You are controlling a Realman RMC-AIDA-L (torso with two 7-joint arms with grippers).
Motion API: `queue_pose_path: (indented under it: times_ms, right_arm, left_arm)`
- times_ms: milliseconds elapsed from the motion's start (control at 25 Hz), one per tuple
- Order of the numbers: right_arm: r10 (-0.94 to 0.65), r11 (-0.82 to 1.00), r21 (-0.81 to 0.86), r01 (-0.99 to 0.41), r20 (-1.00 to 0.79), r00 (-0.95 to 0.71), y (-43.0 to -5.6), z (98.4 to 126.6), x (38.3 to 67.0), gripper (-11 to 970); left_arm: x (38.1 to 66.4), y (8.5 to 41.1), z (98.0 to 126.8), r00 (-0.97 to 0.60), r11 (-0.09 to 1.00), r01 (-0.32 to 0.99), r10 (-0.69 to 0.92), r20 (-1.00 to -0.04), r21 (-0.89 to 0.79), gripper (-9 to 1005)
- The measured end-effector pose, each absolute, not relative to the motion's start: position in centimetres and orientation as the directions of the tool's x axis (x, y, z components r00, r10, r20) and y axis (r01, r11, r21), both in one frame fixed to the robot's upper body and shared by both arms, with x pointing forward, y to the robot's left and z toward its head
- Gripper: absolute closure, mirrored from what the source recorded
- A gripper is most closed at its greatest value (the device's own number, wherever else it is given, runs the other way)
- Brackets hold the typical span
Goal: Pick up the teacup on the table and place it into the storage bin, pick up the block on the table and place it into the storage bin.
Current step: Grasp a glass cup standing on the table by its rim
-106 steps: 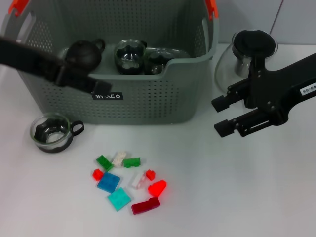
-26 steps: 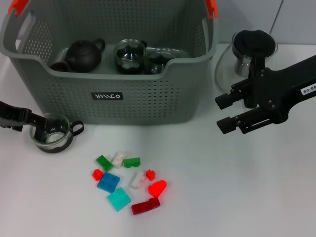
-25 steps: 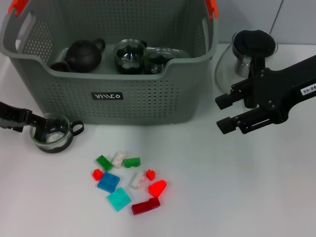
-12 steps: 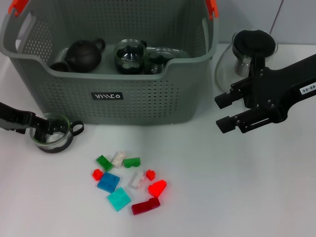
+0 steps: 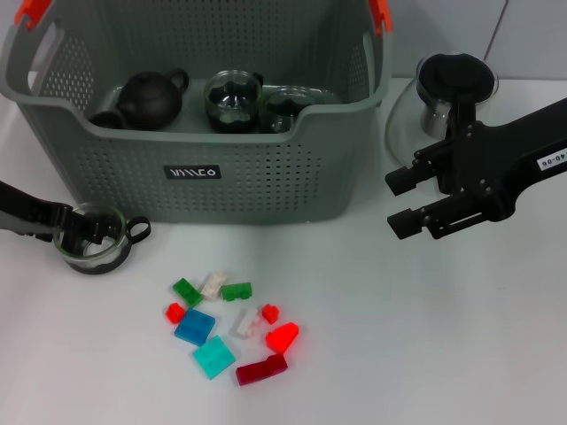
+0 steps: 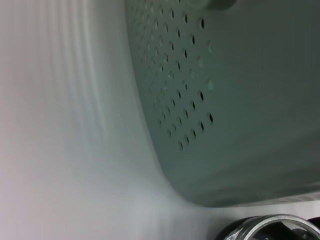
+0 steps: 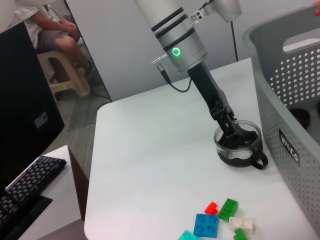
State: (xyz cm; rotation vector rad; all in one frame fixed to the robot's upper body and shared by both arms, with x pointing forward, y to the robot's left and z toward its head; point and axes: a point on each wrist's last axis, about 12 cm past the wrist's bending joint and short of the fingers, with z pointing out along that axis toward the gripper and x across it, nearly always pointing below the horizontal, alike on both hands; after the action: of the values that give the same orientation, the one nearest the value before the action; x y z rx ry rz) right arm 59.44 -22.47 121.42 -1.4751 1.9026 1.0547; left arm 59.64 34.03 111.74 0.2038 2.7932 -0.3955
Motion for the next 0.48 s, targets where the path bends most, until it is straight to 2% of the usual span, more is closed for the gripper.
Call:
queue_pose_path:
  times_ms: [480]
  right_arm:
    - [-0.563,0.109,0.268,-0.957,-0.777,-0.282,-22.47,121.42,59.43,284]
  left_arm:
    - [59.56,33.93,111.66,-0.943,0.95,0.184,0.098,-0.319,-0.252,152]
